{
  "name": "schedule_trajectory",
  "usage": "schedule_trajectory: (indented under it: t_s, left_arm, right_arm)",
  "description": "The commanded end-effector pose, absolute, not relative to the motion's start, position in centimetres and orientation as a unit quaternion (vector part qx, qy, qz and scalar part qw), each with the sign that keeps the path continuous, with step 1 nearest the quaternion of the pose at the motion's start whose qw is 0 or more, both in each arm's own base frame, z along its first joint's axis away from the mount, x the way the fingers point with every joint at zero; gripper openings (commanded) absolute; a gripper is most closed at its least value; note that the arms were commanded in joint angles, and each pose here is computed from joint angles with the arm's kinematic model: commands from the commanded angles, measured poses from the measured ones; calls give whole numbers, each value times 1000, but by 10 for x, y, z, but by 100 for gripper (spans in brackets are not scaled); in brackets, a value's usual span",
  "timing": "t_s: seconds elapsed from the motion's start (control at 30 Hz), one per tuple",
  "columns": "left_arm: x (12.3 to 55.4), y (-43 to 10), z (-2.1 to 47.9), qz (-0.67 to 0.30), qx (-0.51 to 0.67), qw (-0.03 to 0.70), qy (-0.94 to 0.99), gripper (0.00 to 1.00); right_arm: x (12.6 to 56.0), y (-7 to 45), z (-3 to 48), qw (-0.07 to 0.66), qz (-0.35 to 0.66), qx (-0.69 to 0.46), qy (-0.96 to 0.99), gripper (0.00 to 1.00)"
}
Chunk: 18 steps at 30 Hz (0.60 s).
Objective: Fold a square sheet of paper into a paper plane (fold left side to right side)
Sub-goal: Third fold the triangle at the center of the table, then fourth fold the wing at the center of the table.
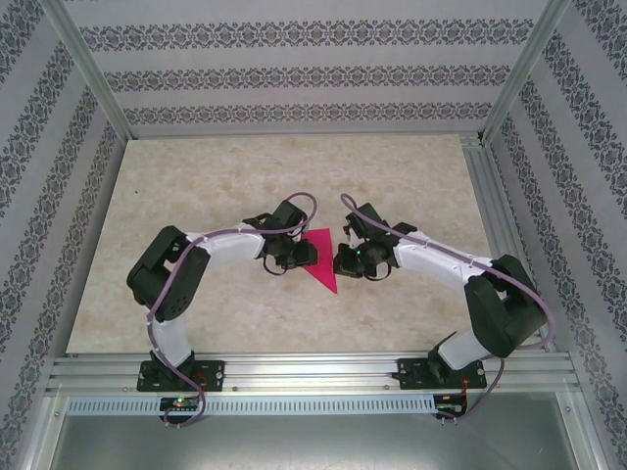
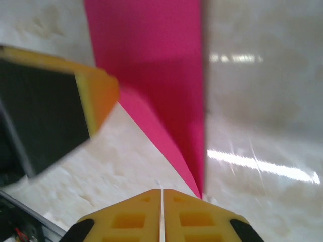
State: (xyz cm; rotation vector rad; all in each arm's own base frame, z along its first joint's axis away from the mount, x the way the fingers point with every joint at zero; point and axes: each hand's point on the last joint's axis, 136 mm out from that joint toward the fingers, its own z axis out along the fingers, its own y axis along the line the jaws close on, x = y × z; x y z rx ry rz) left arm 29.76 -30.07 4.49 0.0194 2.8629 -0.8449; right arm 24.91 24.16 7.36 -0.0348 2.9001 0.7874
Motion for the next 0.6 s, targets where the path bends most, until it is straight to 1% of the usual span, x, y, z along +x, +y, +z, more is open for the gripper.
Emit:
schedule_trajectory:
  t_s: [0.0,0.1,0.2,0.33,0.5,0.57]
  left_arm:
    - [312,-293,96,-301,6,125,945,39]
    - [312,-278,107,-302,-8,137,943,47]
    - [309,-261,103,-296,-29,134,945,53]
    - [303,-255,91,-305,-47,122,943,55]
    - [300,-270,78,-345,-58,95,932,56]
    - [302,-272,72,-346,-62,89,932,56]
  right_arm:
    - [272,259,80,93,280,-53,954,12]
    - [288,264,75,97,275,-65,954,12]
    - [296,264,66,92,272,-65,956,12]
    - [299,259,54,87,259,-64,960,12]
    - [298,250,41,81,239,-59,966,12]
    - [298,248,38,80,236,-58,967,12]
